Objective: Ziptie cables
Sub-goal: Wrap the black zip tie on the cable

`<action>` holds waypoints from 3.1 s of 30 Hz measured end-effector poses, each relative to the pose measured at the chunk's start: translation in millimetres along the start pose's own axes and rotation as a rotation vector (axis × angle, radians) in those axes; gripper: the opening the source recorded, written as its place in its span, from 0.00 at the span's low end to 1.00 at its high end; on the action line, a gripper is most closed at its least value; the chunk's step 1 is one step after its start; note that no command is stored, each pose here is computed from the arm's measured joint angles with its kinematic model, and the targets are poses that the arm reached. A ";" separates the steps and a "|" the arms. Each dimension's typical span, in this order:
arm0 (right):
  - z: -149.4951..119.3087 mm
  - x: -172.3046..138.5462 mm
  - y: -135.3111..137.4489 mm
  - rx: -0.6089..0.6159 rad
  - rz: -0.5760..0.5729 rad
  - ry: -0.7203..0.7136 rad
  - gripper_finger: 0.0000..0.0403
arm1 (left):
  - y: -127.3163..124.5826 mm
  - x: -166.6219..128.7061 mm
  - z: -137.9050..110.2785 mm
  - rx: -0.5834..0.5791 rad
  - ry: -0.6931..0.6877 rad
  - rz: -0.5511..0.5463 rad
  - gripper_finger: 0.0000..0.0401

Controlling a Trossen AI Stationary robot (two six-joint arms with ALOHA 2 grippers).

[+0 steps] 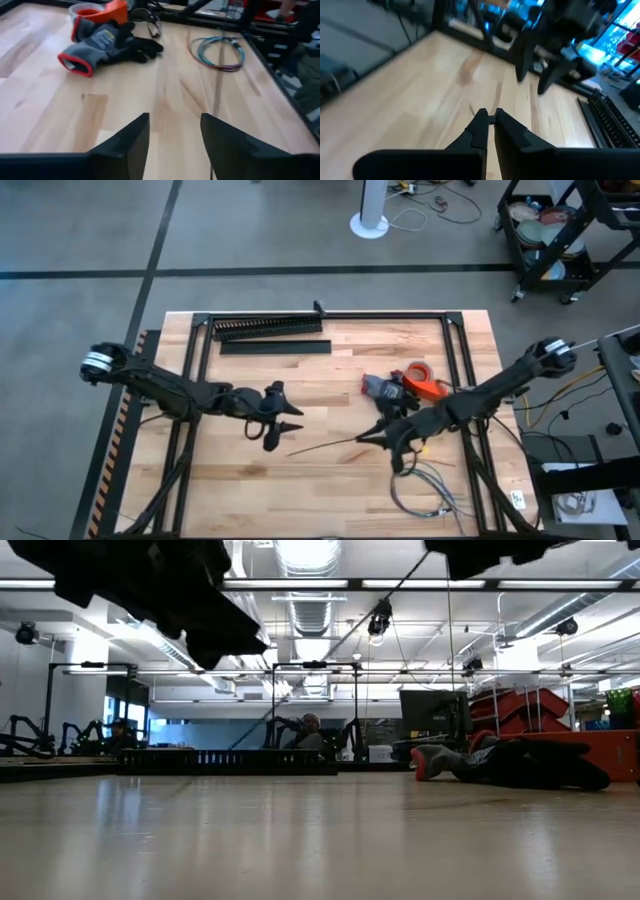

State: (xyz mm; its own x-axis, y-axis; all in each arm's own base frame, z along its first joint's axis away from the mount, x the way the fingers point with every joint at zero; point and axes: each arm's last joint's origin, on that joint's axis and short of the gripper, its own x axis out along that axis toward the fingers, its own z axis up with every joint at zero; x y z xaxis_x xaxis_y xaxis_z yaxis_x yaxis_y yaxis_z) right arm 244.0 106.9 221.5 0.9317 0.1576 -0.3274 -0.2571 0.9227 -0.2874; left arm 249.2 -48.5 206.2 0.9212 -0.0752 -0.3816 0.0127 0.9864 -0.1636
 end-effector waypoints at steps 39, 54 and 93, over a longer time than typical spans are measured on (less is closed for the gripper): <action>-42.0 -111.8 2.6 0.008 0.605 -0.236 0.00 | -2.4 126.6 35.5 0.156 -0.026 -0.199 0.31; -57.4 -170.0 -10.8 -0.008 0.570 -0.526 0.00 | 7.0 152.7 6.9 0.012 -0.031 -0.226 0.25; -87.8 -160.0 -27.2 0.493 -0.193 -0.256 0.00 | -109.5 240.5 47.4 0.197 -0.049 -0.377 0.24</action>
State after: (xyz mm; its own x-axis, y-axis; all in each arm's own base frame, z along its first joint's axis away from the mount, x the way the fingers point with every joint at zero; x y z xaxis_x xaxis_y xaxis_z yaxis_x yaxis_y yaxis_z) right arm 79.4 25.6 202.6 0.9978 -0.0057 -0.0657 0.0157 0.9882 0.1526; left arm 487.7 -167.7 175.5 0.8555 -0.4334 -0.2835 0.4215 0.9007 -0.1049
